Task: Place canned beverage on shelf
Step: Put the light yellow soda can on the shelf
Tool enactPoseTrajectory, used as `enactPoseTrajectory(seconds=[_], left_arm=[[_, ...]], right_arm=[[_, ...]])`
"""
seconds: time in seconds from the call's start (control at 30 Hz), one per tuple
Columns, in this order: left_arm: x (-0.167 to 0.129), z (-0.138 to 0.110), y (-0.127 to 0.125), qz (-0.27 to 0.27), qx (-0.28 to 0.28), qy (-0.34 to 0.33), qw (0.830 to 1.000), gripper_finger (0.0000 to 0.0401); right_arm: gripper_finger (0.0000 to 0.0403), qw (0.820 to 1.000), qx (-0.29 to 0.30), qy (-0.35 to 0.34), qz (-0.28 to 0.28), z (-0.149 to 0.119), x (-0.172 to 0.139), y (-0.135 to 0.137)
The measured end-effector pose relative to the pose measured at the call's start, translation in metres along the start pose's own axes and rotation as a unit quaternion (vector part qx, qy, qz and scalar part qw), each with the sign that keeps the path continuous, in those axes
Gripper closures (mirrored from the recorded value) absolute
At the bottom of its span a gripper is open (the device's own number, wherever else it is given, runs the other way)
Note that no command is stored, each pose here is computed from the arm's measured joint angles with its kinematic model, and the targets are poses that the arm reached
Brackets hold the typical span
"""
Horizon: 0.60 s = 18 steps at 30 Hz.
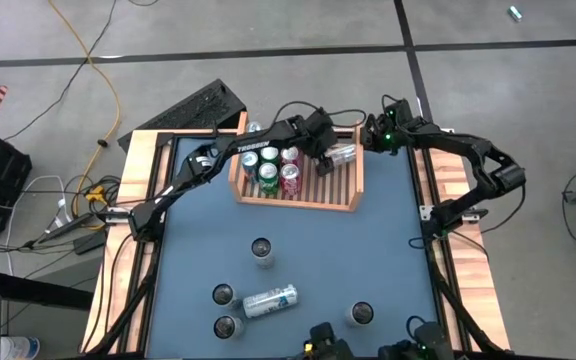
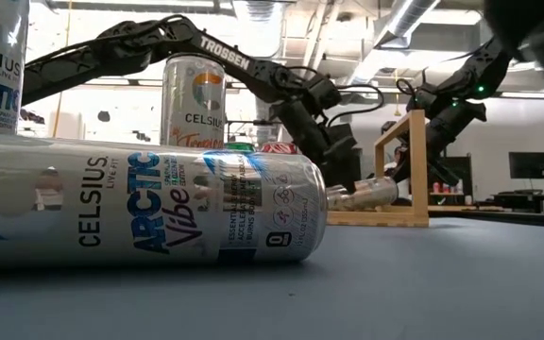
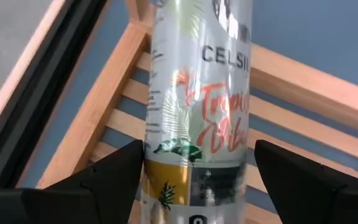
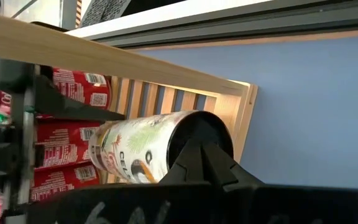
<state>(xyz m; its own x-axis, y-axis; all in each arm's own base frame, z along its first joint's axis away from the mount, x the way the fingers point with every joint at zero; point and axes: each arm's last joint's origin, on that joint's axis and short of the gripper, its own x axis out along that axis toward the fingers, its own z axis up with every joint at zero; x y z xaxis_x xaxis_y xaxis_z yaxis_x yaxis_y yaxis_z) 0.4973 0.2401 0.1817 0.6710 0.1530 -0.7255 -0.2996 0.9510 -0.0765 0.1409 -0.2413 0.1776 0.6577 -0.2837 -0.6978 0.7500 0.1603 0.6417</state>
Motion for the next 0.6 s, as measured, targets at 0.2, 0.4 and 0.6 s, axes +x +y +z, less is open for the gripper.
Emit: enactPoseTrajectory(seconds=[0.2, 0.4, 0.6], left_arm=[[0.002, 0.000, -0.010, -0.001, 0.032, 0.001, 0.999, 0.0111], [0.003, 0.001, -0.019, 0.023, 0.057, 0.001, 0.998, 0.0166], [0.003, 0.001, -0.017, 0.031, 0.045, 0.001, 0.999, 0.0195]], right_arm=[[0.0403, 1.000, -0.005, -0.002, 0.001, 0.000, 0.000, 0.000], [0.0403, 1.000, -0.010, -0.003, 0.000, 0.001, 0.000, 0.000], [0.0403, 1.000, -0.008, -0.017, -0.009, 0.003, -0.005, -0.002]])
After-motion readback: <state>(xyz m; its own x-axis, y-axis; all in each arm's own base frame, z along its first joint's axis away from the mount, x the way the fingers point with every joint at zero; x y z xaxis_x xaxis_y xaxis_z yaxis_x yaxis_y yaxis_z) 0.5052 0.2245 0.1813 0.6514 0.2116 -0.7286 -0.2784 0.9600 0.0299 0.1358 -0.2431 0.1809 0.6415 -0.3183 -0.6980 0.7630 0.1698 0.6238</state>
